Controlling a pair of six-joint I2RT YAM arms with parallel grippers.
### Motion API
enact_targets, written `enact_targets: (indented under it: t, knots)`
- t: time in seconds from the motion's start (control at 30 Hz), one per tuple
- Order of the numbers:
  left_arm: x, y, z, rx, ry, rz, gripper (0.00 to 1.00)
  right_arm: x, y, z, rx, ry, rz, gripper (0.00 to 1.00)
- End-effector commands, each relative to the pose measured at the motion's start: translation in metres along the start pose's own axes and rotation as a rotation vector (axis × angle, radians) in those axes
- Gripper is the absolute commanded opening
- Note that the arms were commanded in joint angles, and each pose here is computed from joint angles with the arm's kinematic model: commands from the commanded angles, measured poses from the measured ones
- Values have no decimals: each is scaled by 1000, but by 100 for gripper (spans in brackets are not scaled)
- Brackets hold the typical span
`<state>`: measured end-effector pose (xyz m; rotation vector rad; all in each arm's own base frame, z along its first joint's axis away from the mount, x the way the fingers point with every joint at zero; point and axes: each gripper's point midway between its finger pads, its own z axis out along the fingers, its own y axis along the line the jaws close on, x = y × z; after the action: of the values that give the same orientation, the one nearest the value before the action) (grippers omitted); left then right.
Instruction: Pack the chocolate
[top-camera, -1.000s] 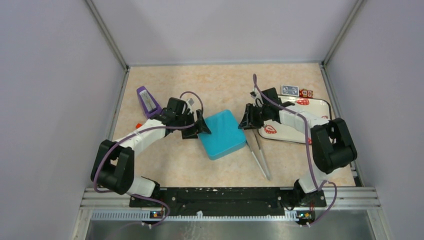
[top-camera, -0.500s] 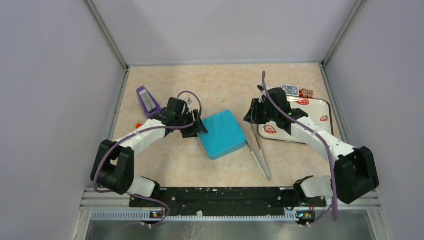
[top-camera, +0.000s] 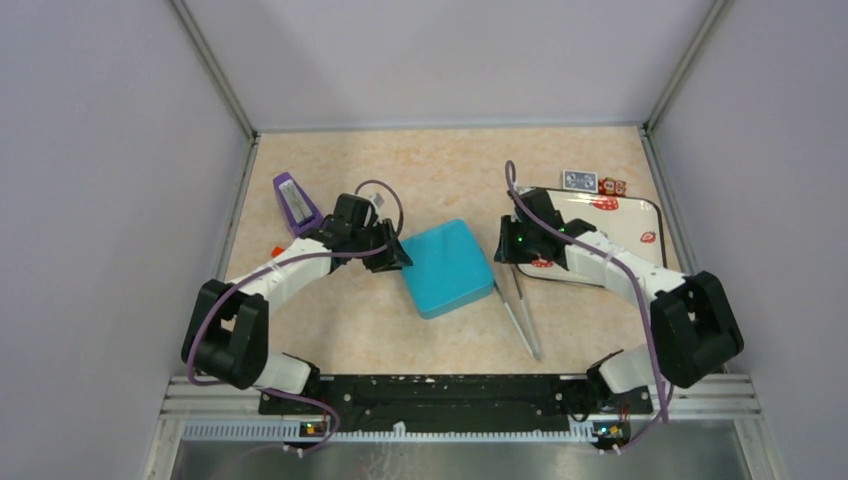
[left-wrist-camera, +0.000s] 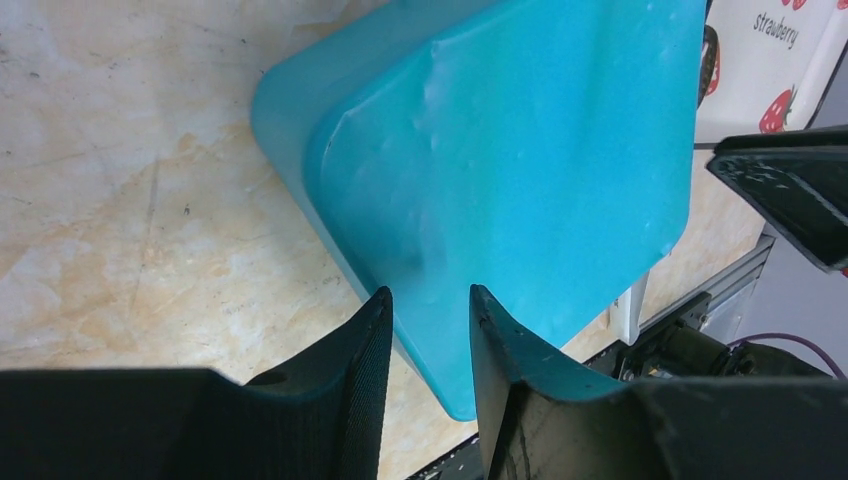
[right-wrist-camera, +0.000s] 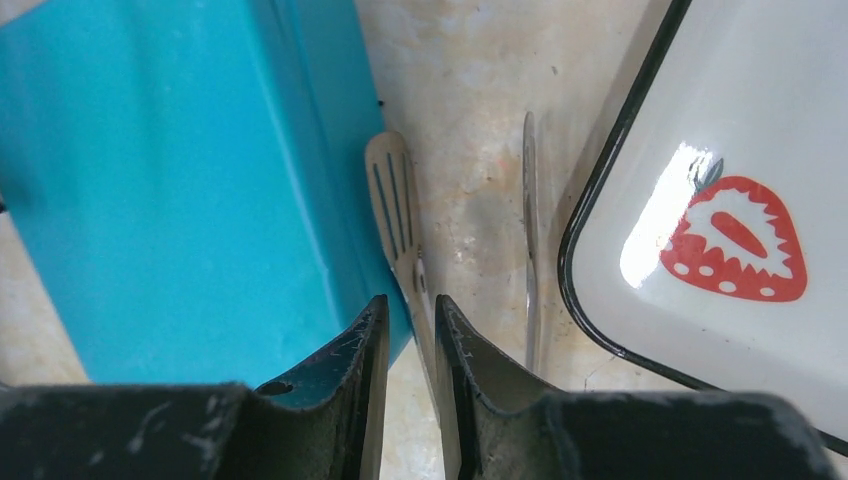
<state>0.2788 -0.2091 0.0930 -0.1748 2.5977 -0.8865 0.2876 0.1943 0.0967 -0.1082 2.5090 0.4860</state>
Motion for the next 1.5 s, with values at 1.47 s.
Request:
enact_targets:
  t: [1.47]
  knots:
    - [-29, -11, 48, 60, 57, 100, 41, 31, 9, 0, 158, 127, -176, 18]
